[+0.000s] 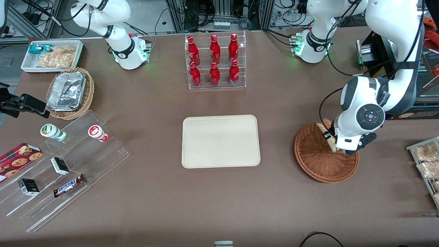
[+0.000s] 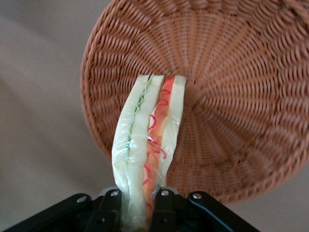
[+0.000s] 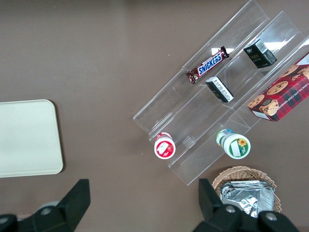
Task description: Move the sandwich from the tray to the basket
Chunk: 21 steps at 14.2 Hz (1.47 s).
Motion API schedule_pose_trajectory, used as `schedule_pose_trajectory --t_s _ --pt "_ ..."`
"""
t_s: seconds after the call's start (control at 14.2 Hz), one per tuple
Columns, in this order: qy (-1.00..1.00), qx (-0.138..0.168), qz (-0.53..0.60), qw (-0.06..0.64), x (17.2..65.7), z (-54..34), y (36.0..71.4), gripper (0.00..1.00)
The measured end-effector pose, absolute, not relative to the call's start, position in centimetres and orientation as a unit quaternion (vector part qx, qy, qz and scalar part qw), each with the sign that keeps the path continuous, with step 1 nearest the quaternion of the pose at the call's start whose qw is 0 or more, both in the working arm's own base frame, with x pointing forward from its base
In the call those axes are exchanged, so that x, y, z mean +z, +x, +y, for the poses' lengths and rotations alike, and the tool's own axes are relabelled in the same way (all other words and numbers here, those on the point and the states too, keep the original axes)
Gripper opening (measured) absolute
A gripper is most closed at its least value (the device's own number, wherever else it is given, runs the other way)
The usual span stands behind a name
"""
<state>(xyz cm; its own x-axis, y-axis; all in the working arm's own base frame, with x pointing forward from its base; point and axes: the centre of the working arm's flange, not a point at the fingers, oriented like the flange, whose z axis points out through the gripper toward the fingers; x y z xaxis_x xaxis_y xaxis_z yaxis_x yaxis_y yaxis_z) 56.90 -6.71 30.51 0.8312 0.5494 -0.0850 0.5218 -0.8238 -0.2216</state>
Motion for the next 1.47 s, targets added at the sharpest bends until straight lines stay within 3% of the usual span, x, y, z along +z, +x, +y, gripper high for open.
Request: schedule_pose_trajectory --t_s 0.42,0.77,0.84,1.12,1.4,1.47 --pt "-0.955 0.043 -0.286 0.063 27.0 -6.5 57.2 0.15" --pt "-0.956 0.046 -0.284 0.056 24.5 -6.7 57.4 0.19" --pt "-0.956 0.047 -0.283 0.057 24.4 -6.7 57.3 0.24" --pt "-0.959 0.040 -0.274 0.056 25.1 -6.7 57.7 0.63" --pt "-0.973 0.049 -0.212 0.074 31.9 -6.1 58.5 1.00" --pt "-0.974 0.049 -0.205 0.079 34.5 -6.0 58.6 1.00"
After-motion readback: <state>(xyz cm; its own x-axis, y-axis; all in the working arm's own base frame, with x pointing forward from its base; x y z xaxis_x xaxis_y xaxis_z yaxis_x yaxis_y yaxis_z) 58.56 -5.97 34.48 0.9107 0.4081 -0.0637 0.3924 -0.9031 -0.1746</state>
